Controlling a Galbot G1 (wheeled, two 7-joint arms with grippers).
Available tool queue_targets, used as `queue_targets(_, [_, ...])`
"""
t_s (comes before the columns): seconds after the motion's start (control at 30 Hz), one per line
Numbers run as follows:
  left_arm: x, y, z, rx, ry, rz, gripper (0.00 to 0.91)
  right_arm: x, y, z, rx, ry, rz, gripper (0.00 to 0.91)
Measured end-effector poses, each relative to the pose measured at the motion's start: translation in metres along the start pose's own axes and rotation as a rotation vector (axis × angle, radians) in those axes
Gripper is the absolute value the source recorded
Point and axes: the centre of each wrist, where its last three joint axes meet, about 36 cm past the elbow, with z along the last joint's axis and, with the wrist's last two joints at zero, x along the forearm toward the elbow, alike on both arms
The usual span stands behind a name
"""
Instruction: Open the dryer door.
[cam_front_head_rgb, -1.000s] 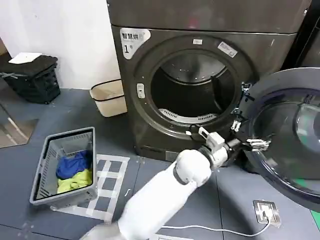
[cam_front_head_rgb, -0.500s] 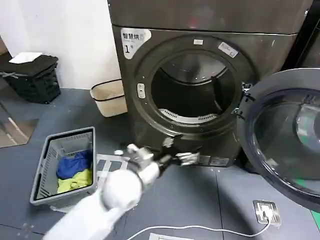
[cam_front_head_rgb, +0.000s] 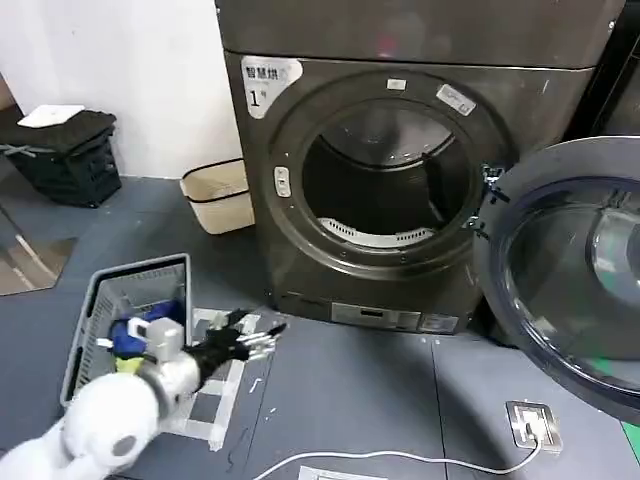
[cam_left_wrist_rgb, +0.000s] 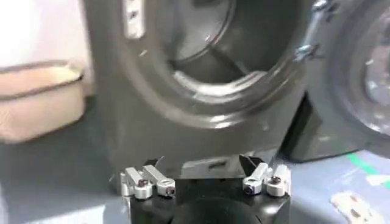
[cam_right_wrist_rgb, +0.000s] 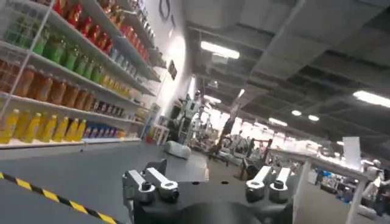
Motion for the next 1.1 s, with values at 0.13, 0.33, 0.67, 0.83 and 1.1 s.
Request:
queue_targets(0.13, [0.013, 0.021, -0.007, 0.040, 0.060, -0.087, 0.907, -0.002, 0.002, 0.002, -0.003, 0.004, -0.005, 0.907])
queue_targets(0.33, [0.027, 0.054, -0.022, 0.118, 0.163, -0.211, 0.907, -0.003, 0.005, 0.008, -0.022, 0.013, -0.016, 0.907])
queue_targets(0.67, [0.031, 0.112, -0.053, 0.306, 0.272, -0.338, 0.907, 0.002, 0.003, 0.019, -0.062, 0.001, -0.051, 0.907])
queue_targets(0.83, [0.029, 0.140, -0.073, 0.431, 0.330, -0.355, 0.907, 0.004, 0.001, 0.024, -0.063, 0.001, -0.056, 0.907])
queue_targets(1.1, [0.028, 0.184, -0.087, 0.604, 0.386, -0.415, 0.907, 0.005, 0.000, 0.028, -0.063, 0.000, -0.060, 0.907])
